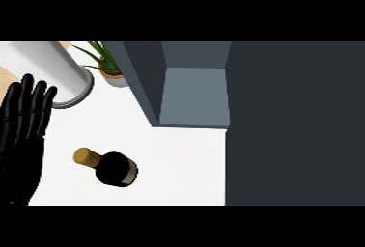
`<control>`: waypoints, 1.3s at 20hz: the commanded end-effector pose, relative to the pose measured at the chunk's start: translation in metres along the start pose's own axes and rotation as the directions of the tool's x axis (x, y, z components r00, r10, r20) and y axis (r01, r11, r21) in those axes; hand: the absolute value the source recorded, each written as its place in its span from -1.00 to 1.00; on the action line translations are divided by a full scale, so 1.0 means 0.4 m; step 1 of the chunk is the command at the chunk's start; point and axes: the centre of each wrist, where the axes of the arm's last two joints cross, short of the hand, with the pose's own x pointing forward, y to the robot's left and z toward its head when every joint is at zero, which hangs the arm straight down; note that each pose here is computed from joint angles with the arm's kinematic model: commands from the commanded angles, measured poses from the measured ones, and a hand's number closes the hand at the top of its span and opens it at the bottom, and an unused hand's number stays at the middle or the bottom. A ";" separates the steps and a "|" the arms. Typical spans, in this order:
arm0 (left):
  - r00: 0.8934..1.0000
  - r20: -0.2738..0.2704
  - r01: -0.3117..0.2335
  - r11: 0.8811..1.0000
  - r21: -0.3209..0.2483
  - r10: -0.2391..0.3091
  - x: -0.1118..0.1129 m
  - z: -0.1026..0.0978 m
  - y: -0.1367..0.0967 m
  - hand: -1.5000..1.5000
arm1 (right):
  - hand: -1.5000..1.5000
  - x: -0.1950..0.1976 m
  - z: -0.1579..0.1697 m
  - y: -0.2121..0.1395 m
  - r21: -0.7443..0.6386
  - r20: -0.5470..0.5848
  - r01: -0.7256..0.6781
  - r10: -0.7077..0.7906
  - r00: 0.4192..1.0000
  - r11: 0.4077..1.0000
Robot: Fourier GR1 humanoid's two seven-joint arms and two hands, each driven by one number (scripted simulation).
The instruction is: Pick up the wine, place it into the cabinet and close the cabinet
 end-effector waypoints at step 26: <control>0.990 -0.142 0.089 0.685 0.723 0.022 0.162 0.125 -0.260 -1.00 | -1.00 0.297 0.054 0.036 0.217 -0.099 0.155 -0.136 0.986 0.964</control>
